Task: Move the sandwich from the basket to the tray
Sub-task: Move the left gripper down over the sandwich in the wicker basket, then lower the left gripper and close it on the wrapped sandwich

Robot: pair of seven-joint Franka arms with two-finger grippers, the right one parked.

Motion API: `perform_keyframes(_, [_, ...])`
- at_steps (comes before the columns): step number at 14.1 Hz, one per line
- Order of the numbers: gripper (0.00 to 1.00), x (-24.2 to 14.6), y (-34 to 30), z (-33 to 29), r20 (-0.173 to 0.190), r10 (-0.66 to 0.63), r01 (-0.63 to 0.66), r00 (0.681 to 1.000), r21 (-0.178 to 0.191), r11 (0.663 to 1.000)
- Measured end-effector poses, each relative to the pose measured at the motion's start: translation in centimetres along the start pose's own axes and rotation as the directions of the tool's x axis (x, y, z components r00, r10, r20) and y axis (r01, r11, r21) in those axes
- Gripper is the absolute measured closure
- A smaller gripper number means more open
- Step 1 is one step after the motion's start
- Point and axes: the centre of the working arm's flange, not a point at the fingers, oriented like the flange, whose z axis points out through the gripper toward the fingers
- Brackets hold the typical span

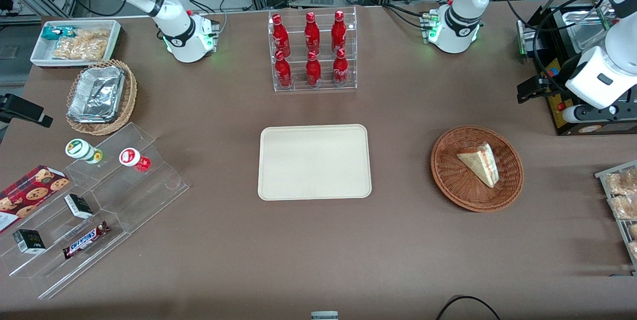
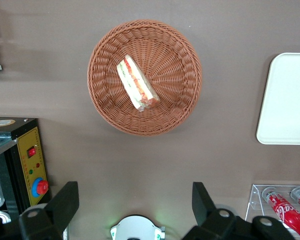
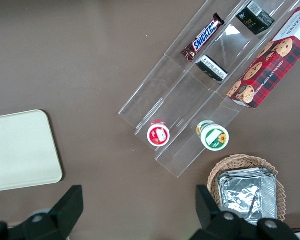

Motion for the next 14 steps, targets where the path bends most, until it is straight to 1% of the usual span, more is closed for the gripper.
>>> perform_keyframes(2, [0.00, 0.5, -0.2, 0.3, -0.014, -0.002, 0.003, 1.000, 0.015, 1.000])
perform_keyframes(3, [0.00, 0.7, -0.2, 0.8, -0.008, -0.003, 0.003, 1.000, 0.020, 1.000])
perform_keyframes(6, [0.00, 1.7, -0.1, 4.8, 0.055, -0.001, 0.000, 0.998, 0.029, 1.000])
perform_keyframes(7, [0.00, 2.3, 0.0, 6.9, 0.069, 0.000, -0.002, 0.998, 0.032, 0.999])
perform_keyframes(8, [0.00, 3.0, 0.0, 9.1, 0.073, 0.001, -0.004, 0.997, 0.035, 0.999])
perform_keyframes(9, [0.00, 3.6, 0.1, 11.5, 0.067, 0.004, -0.006, 0.998, 0.035, 0.999])
perform_keyframes(10, [0.00, 4.1, 0.2, 14.2, 0.052, 0.007, -0.008, 0.999, 0.033, 0.999])
perform_keyframes(14, [0.00, 3.6, 0.2, 23.2, -0.026, 0.013, -0.013, 1.000, 0.022, 1.000])
